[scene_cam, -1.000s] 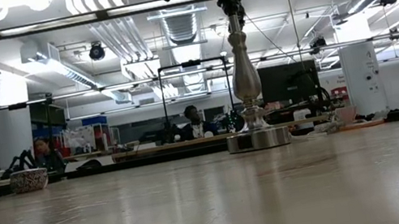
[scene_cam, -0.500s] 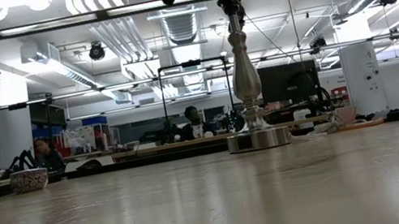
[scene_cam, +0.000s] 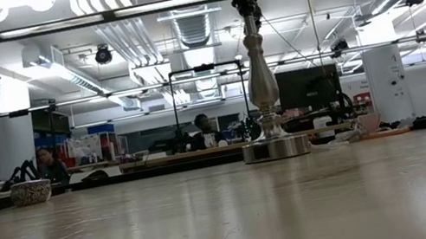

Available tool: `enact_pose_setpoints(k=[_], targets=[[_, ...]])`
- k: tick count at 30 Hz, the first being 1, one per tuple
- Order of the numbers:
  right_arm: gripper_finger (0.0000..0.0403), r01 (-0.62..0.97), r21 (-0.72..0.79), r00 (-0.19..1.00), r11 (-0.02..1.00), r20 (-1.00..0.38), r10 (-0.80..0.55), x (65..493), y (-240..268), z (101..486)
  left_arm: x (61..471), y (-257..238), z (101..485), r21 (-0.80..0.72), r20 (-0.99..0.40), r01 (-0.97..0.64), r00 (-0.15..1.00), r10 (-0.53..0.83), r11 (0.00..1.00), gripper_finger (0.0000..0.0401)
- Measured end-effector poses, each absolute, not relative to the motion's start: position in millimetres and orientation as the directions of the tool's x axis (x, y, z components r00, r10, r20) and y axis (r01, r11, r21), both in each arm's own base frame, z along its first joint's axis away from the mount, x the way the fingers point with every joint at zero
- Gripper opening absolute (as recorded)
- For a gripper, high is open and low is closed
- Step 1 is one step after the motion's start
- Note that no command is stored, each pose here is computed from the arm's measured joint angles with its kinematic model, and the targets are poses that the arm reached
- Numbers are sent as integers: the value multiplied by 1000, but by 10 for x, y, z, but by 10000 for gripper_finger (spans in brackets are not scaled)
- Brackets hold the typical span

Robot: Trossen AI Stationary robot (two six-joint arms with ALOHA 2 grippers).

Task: Screw lightbulb
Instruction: Insert the light bulb into the lamp

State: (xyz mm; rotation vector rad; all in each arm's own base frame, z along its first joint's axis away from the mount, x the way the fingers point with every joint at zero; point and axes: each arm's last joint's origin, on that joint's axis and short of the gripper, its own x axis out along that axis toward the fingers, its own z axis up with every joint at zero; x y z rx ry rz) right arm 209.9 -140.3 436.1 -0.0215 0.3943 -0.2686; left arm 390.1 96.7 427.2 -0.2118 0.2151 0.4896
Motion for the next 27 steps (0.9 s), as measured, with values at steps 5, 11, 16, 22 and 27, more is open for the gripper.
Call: enact_pose_setpoints(k=[5, 11, 16, 22, 27], targets=[[0, 244, -43, 901, 969, -360, -243, 2118, -1409, 4369, 3931, 1011, 4256, -154, -237, -496, 858, 456, 854, 20], [0, 218, -14, 911, 976, -355, -209, 2097, -1381, 4384, 3929, 1097, 4221, -151, -245, -522, 842, 480, 840, 20], [0, 195, 18, 919, 981, -352, -176, 2098, -1369, 4384, 3934, 1117, 4201, -148, -254, -528, 838, 484, 837, 20], [0, 204, 22, 914, 979, -363, -182, 2072, -1353, 4383, 3927, 1115, 4168, -139, -285, -532, 829, 480, 836, 20], [0, 279, -15, 886, 960, -382, -263, 2028, -1352, 4388, 3864, 1092, 4155, -155, -341, -543, 813, 472, 825, 20]])
